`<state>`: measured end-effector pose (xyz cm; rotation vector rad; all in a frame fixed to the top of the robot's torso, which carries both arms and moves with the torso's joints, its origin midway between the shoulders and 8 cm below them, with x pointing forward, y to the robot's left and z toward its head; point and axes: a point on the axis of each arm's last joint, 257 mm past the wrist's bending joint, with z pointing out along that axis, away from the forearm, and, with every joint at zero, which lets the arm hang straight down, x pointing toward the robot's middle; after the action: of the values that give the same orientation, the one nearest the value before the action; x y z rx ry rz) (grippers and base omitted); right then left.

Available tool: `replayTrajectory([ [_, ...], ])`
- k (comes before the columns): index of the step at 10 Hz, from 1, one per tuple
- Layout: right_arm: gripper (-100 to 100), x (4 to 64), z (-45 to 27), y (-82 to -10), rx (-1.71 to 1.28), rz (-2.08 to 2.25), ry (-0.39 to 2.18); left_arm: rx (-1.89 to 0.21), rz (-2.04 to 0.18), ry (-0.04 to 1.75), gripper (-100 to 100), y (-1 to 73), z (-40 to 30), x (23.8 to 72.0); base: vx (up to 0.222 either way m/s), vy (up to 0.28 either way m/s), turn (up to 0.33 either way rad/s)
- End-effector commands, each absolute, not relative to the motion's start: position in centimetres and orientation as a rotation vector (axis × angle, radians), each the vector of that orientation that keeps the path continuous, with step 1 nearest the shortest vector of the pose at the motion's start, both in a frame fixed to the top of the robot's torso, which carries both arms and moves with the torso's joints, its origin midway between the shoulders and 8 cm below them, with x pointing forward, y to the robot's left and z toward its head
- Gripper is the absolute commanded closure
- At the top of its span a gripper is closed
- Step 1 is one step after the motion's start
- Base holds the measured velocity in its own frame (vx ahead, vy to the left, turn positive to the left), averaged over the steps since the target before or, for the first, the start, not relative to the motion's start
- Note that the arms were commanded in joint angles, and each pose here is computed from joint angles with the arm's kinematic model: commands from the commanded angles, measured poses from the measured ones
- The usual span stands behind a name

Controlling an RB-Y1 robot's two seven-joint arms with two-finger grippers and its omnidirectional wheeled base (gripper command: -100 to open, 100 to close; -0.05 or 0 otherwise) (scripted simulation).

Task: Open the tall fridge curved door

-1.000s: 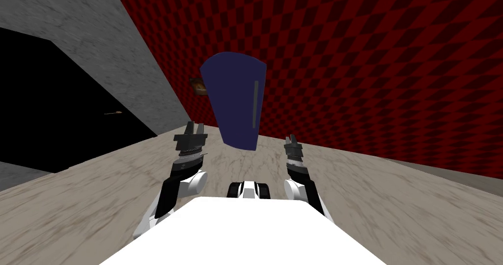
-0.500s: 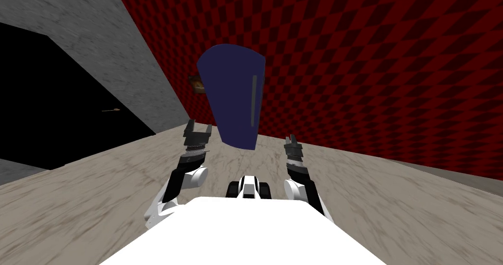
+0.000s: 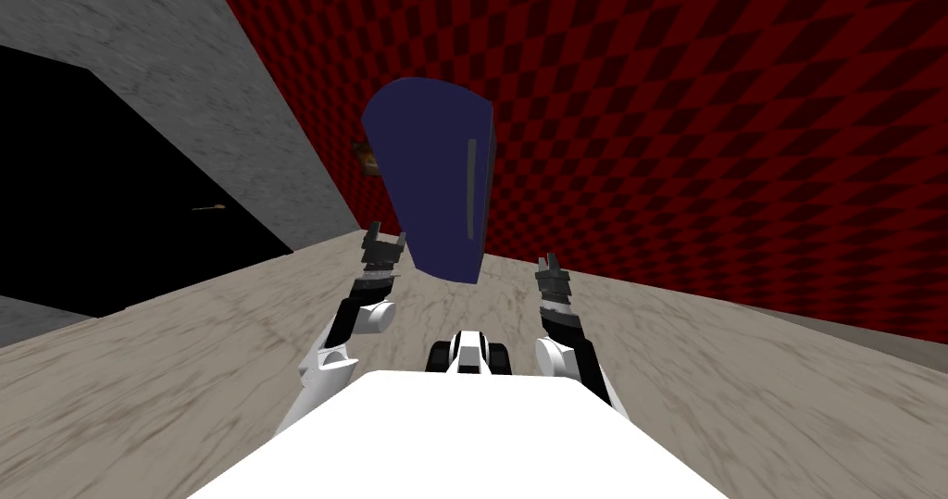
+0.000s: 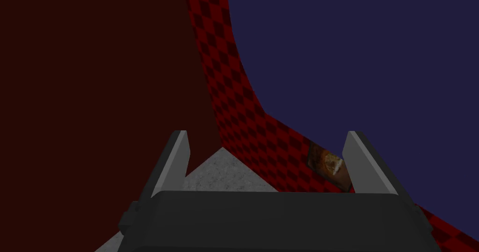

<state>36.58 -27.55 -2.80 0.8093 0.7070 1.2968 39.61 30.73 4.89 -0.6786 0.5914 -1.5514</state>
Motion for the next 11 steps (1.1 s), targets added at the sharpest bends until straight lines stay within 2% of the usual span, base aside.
replayTrajectory([
  [1, 0, 36.6, -2.8, -27.5, 0.809, 1.297, 0.707, -0.741, -1.579, 0.62, -100, 32.0, 4.2, 42.9, 0.062, -0.168, 0.039],
  [11, 0, 36.6, -2.8, -27.5, 0.809, 1.297, 0.707, -0.879, -1.646, 0.634, -100, 36.0, 5.1, 51.3, 0.046, -0.122, 0.024],
])
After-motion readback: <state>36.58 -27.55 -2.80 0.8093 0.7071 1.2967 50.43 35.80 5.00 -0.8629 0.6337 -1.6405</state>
